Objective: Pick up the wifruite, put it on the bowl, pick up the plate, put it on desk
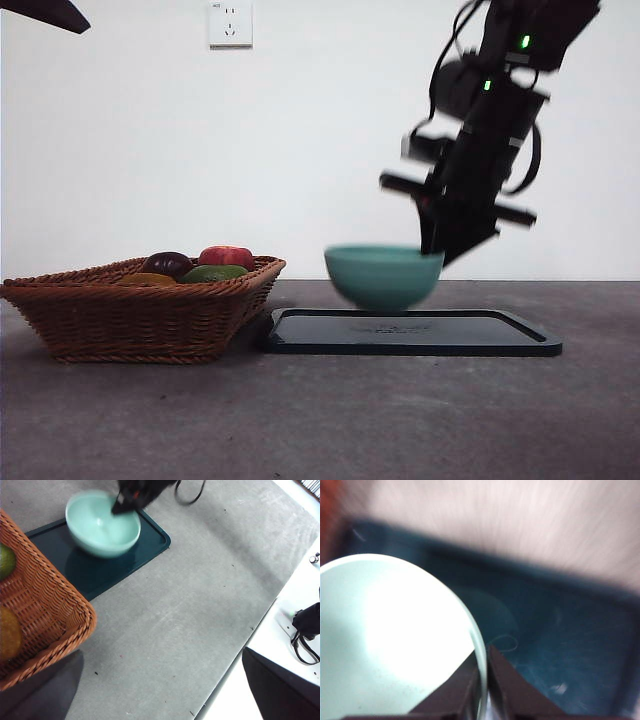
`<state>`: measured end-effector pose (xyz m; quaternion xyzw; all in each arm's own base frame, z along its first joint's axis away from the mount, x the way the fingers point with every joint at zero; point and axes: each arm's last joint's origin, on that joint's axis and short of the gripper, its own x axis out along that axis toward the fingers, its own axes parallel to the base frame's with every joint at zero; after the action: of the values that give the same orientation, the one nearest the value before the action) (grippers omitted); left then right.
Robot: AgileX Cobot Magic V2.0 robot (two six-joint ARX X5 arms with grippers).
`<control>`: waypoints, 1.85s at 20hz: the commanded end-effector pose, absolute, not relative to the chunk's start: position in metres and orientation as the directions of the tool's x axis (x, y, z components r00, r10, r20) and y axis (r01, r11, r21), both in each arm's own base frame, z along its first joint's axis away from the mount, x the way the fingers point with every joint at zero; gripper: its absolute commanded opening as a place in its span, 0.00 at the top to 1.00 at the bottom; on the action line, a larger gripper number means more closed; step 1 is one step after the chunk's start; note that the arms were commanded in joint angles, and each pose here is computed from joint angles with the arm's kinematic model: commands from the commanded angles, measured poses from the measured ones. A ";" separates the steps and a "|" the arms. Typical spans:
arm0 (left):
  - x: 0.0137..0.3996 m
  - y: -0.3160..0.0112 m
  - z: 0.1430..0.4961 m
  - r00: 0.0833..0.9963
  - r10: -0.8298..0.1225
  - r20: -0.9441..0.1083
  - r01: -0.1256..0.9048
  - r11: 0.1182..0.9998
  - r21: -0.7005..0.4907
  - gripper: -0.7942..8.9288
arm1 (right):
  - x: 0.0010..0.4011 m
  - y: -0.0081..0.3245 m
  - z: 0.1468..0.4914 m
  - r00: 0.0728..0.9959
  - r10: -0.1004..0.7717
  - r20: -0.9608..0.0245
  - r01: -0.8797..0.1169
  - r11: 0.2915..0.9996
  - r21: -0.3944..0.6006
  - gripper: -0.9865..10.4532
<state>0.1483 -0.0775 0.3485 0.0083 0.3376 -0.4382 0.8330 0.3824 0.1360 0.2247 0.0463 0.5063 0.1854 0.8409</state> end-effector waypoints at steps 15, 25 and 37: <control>0.150 -0.079 0.352 0.389 -0.731 -0.561 0.747 0.606 -0.272 0.41 | 0.234 0.144 0.309 0.425 0.445 -0.788 -0.484 0.848 0.218 0.91; 0.150 -0.079 0.352 0.388 -0.730 -0.562 0.747 0.607 -0.273 0.41 | 0.204 0.158 0.215 0.342 0.448 -0.826 -0.467 0.844 0.265 0.91; 0.150 -0.079 0.352 0.388 -0.731 -0.562 0.747 0.607 -0.273 0.41 | 0.199 0.155 0.175 0.291 0.416 -0.861 -0.428 0.862 0.272 0.91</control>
<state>0.1481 -0.0774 0.3483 0.0080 0.3391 -0.4379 0.8326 0.1982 0.1514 0.1769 -0.0100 0.5304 0.2636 0.8057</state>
